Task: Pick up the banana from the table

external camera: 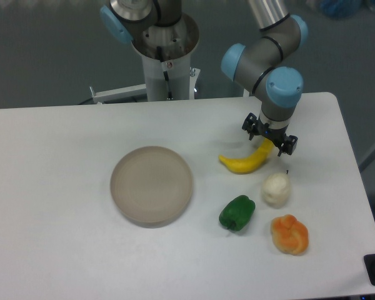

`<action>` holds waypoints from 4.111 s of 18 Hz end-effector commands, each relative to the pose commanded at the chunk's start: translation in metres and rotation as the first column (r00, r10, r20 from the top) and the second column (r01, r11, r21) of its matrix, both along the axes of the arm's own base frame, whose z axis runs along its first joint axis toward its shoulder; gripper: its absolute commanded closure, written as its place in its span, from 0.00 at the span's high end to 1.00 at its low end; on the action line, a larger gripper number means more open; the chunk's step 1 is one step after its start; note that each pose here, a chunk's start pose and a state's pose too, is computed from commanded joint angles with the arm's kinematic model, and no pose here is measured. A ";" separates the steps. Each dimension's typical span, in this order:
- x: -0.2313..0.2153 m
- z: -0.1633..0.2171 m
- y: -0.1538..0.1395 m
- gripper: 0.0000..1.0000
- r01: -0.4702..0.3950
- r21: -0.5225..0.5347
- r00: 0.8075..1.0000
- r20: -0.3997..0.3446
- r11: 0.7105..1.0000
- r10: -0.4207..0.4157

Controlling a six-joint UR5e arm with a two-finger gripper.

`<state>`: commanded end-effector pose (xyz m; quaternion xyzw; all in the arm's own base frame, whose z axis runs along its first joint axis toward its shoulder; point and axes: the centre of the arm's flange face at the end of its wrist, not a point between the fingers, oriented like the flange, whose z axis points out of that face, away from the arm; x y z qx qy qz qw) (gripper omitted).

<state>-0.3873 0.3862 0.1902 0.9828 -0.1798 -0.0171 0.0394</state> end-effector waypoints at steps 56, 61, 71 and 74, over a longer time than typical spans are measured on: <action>-0.062 0.173 0.124 0.31 0.121 0.158 0.971 -0.224 0.980 -0.084; -0.061 0.173 0.135 0.31 0.110 0.165 0.972 -0.226 0.980 -0.071; -0.071 0.176 0.156 0.31 0.074 0.182 0.969 -0.244 0.981 -0.028; -0.074 0.175 0.163 0.31 0.043 0.190 0.970 -0.244 0.981 0.005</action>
